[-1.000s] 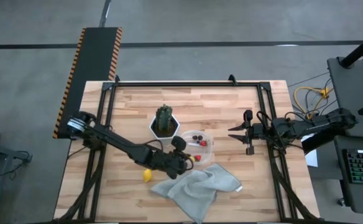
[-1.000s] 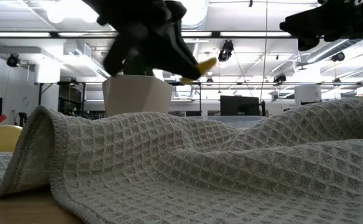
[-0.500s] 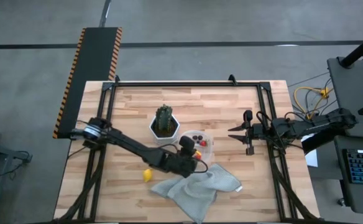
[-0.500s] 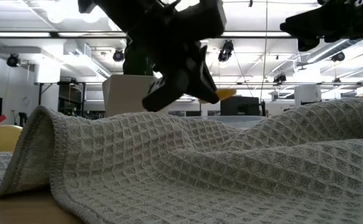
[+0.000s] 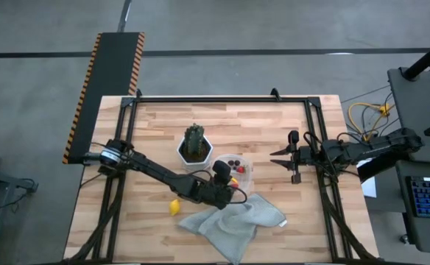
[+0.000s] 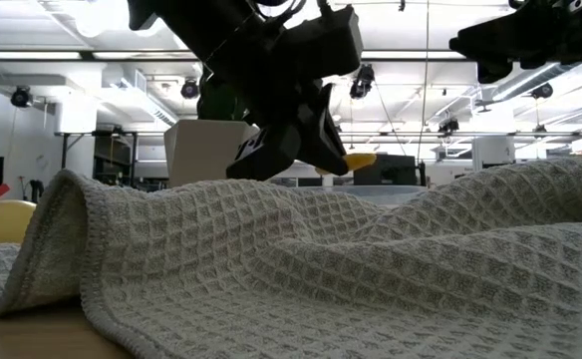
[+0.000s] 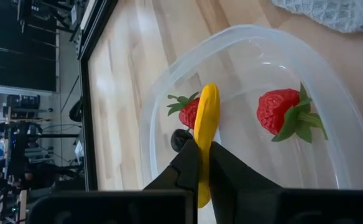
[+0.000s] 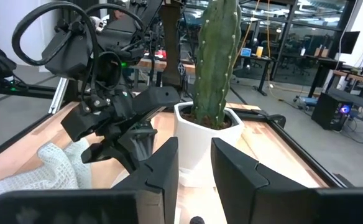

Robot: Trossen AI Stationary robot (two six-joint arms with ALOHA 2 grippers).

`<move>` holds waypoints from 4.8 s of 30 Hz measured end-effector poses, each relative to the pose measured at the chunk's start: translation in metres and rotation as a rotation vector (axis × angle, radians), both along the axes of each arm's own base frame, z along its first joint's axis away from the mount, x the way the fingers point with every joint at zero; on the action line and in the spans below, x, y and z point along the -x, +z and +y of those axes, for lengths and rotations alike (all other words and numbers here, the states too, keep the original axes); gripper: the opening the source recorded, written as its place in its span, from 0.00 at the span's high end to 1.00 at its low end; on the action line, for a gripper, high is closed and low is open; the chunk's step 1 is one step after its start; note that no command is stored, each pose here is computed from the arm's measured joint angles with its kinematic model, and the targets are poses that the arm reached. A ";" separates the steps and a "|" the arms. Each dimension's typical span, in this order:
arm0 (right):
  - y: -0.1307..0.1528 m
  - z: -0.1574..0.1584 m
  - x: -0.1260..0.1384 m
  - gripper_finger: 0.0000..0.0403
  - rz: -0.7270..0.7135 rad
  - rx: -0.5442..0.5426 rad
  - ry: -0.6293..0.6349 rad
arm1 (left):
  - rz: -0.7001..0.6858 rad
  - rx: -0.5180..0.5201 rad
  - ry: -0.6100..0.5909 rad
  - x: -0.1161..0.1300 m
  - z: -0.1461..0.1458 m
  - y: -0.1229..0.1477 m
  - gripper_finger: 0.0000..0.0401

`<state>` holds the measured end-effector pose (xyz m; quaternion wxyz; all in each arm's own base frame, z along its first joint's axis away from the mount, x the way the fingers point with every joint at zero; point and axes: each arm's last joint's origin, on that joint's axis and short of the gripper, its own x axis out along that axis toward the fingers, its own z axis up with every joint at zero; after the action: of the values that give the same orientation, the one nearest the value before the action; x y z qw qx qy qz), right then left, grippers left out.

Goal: Pick and placing Produce into tupperware
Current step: Put the corn into the transparent bin, then put the strawberry into the transparent bin

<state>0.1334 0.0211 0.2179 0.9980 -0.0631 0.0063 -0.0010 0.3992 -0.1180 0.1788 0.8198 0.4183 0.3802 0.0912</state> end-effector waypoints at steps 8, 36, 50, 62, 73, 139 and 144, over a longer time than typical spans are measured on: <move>0.000 0.000 0.000 0.77 0.001 0.000 0.001 | -0.004 0.016 0.006 0.000 0.000 -0.001 0.93; 0.000 0.000 0.000 0.76 0.001 -0.001 0.002 | -0.025 0.031 -0.012 0.008 -0.001 0.024 0.87; -0.002 0.000 0.000 0.76 0.019 -0.007 0.002 | 0.153 0.042 -0.106 0.095 -0.041 0.077 0.87; -0.002 0.000 0.000 0.77 0.018 -0.007 0.001 | 0.459 0.104 -0.316 0.114 -0.048 0.063 0.87; -0.002 0.000 0.000 0.76 0.021 -0.006 0.001 | 0.611 0.085 -0.397 0.108 -0.030 0.035 0.87; -0.006 0.000 0.000 0.77 0.043 -0.010 0.001 | 0.672 0.088 -0.420 0.089 -0.019 -0.016 0.85; -0.006 0.000 0.000 0.77 0.043 -0.010 0.001 | 0.672 0.090 -0.415 0.088 -0.018 -0.016 0.94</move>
<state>0.1330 0.0211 0.2121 0.9979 -0.0581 0.0276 0.0009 0.3110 -0.1355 0.1623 0.6681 0.4566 0.5383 -0.2352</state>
